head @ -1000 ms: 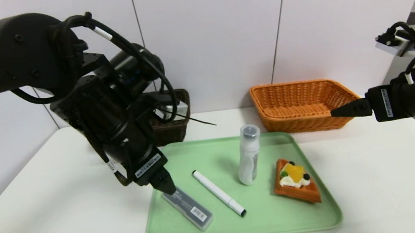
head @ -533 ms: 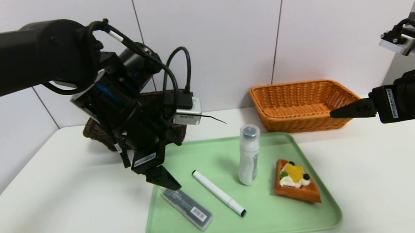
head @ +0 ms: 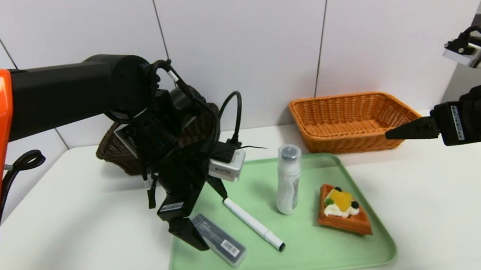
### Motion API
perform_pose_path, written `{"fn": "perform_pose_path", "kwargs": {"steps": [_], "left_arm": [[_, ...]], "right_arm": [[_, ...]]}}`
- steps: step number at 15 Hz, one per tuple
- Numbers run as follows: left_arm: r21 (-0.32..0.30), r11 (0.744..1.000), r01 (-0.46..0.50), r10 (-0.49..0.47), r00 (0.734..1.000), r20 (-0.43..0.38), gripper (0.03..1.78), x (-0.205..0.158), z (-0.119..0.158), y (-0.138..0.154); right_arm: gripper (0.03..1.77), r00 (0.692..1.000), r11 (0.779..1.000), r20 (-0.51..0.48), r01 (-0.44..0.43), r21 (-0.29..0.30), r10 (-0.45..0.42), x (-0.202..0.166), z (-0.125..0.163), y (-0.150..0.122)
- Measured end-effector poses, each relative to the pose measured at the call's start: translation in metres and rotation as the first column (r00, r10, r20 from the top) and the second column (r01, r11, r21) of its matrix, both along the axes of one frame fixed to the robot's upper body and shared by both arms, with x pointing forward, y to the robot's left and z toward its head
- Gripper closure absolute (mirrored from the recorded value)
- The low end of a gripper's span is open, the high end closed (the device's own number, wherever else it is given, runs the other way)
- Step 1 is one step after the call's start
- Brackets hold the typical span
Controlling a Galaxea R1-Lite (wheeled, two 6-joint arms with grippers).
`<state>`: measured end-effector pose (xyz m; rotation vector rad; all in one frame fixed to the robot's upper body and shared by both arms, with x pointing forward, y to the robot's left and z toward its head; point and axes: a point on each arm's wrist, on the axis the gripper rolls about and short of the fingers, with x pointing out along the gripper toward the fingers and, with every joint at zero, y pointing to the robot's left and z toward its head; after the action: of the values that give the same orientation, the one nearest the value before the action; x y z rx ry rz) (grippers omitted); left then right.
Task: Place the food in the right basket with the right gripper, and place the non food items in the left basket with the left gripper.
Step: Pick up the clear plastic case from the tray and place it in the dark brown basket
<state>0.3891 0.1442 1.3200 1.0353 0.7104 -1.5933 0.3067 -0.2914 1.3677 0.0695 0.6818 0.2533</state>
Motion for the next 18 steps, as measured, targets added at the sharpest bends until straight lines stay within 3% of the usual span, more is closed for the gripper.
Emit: {"fn": "perform_pose_path", "kwargs": {"steps": [12, 18], "left_arm": [[0.04, 0.999, 0.033, -0.031, 0.999, -0.039, 0.12, -0.005, -0.022, -0.008], [0.025, 1.0, 0.019, -0.02, 0.999, 0.034, 0.12, -0.004, -0.04, -0.008]], "right_arm": [[0.1, 1.0, 1.0, -0.003, 0.006, 0.008, -0.006, -0.006, -0.002, -0.002], [0.1, 1.0, 1.0, 0.002, 0.009, 0.009, -0.009, -0.008, -0.001, -0.003]]}}
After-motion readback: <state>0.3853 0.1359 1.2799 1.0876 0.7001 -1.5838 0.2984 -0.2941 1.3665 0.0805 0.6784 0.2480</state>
